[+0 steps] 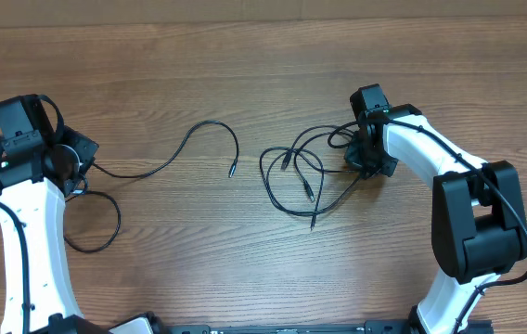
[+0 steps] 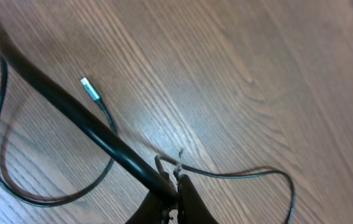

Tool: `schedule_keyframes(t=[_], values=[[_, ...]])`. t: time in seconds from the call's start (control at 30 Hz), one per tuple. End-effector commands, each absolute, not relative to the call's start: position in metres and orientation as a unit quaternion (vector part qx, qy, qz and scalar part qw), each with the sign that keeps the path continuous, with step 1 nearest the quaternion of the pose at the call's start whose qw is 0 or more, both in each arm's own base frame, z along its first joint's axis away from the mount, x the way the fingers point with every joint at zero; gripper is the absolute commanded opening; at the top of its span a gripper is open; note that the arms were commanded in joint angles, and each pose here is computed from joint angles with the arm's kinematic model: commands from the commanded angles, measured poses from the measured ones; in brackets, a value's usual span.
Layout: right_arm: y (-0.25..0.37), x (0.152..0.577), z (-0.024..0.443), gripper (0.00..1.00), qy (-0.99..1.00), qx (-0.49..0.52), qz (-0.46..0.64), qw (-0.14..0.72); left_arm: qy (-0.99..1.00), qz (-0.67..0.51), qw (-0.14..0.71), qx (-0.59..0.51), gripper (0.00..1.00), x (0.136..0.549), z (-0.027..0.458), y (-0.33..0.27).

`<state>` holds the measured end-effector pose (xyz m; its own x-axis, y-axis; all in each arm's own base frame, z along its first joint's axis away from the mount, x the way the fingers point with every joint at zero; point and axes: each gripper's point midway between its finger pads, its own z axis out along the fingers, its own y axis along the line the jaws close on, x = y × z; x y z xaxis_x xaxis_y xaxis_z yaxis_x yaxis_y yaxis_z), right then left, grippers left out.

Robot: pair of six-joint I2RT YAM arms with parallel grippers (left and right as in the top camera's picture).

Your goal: Untangle cables

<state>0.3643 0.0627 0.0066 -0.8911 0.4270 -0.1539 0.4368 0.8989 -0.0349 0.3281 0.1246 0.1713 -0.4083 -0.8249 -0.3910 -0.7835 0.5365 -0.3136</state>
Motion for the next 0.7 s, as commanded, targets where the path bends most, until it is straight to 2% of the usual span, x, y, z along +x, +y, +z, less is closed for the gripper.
schedule_keyframes(t=[0.0, 0.2, 0.23, 0.3, 0.33, 0.57, 0.67], values=[[0.068, 0.367, 0.008, 0.07, 0.973, 0.220, -0.015, 0.072, 0.840, -0.017, 0.234, -0.490, 0.11, 0.330, 0.155, 0.134], [0.075, 0.368, 0.008, 0.07, 0.973, 0.219, 0.006, 0.067, 0.851, -0.018, 0.187, -0.491, 0.17, 0.336, 0.121, 0.133], [0.076, 0.368, 0.008, 0.07, 0.973, 0.219, 0.008, 0.067, 0.853, -0.020, 0.180, -0.490, 0.26, 0.336, 0.116, 0.132], [0.076, 0.368, 0.008, 0.06, 0.973, 0.219, 0.007, 0.067, 0.861, -0.031, 0.164, -0.481, 0.53, 0.339, 0.106, 0.127], [0.076, 0.368, 0.008, 0.07, 0.973, 0.219, 0.008, 0.067, 0.866, -0.039, 0.159, -0.472, 0.63, 0.340, 0.102, 0.124], [0.076, 0.368, 0.008, 0.08, 0.973, 0.219, 0.008, 0.068, 0.878, -0.049, 0.129, -0.458, 0.99, 0.340, 0.084, 0.118], [0.076, 0.368, 0.008, 0.10, 0.973, 0.219, 0.008, 0.068, 0.884, -0.048, 0.122, -0.448, 1.00, 0.340, 0.079, 0.117]])
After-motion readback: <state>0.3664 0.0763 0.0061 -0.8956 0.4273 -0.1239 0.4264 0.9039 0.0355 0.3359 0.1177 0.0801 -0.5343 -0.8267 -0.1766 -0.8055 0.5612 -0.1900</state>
